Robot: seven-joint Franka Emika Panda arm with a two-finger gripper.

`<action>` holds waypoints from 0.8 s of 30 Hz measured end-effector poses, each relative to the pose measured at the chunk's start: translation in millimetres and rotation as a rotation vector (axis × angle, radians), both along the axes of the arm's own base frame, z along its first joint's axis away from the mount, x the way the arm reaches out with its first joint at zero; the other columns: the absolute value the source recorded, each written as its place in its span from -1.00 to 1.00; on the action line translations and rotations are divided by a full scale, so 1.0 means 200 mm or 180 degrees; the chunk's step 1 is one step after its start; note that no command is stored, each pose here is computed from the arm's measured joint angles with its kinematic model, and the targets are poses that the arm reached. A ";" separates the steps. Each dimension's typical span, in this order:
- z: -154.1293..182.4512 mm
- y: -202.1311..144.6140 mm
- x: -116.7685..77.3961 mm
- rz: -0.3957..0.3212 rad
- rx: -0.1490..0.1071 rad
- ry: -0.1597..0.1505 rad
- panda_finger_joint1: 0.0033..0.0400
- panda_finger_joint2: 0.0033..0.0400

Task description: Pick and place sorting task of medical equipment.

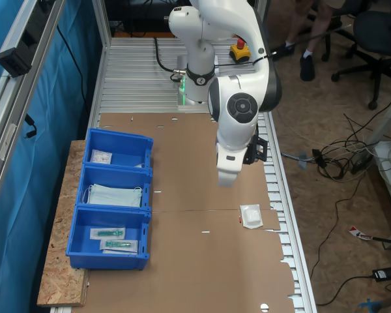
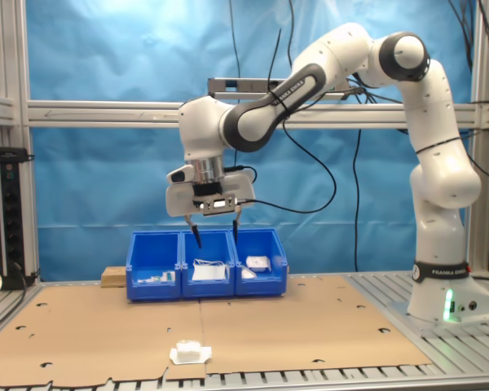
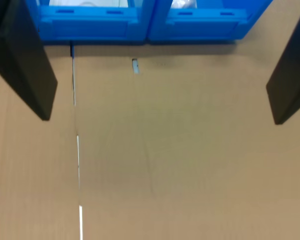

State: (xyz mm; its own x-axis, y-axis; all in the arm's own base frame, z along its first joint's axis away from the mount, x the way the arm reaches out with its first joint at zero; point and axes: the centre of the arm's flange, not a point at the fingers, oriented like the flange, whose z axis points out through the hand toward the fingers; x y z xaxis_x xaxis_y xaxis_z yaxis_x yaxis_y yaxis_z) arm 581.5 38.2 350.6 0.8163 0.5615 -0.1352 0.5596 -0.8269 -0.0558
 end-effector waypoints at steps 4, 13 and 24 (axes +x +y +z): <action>-0.05 0.04 0.01 0.0041 0.0024 0.0012 1.00 1.00; -0.19 0.15 0.05 0.0151 0.0101 -0.0069 1.00 1.00; -0.32 0.24 0.10 0.0222 0.0204 -0.0319 1.00 1.00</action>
